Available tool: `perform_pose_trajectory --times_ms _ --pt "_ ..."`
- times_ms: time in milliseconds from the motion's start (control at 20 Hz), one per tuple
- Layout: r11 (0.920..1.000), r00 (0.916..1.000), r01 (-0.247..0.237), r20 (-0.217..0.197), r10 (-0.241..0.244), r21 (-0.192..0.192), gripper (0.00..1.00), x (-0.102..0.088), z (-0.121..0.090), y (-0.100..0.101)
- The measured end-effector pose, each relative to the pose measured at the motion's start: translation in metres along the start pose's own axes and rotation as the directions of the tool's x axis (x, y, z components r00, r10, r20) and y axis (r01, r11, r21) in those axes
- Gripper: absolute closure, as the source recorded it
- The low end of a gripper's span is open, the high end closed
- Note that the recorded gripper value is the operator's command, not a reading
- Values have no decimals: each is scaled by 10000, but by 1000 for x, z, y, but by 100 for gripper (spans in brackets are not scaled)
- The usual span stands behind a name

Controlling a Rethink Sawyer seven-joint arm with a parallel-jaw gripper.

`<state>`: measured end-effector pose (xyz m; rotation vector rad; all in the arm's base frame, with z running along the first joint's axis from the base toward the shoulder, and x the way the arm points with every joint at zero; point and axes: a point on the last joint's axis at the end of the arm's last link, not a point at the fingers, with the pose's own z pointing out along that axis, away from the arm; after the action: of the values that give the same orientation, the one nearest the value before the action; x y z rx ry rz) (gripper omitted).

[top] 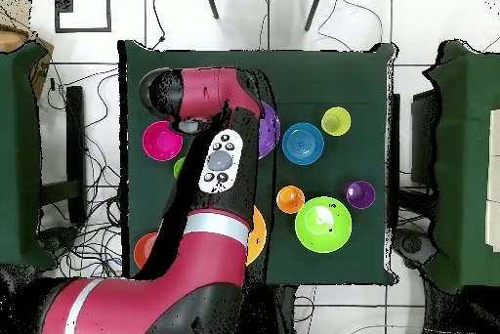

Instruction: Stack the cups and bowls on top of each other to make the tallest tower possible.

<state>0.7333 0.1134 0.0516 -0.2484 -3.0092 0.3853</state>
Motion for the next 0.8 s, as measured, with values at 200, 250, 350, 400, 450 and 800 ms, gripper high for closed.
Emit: perform_pose_trajectory --times_ms 200,250,350,400,450,800 --pt "10000 10000 2 -8 -2 5 0 0 1 0" --pt "10000 10000 1 -10 -1 6 0 0 1 0" --pt "10000 10000 3 -15 -3 14 0 0 1 0" --pt "10000 10000 6 -22 -6 21 0 1 2 0" --pt "10000 10000 7 -26 -7 24 0 1 2 0" --pt "10000 10000 21 -30 -21 28 0 1 2 1"
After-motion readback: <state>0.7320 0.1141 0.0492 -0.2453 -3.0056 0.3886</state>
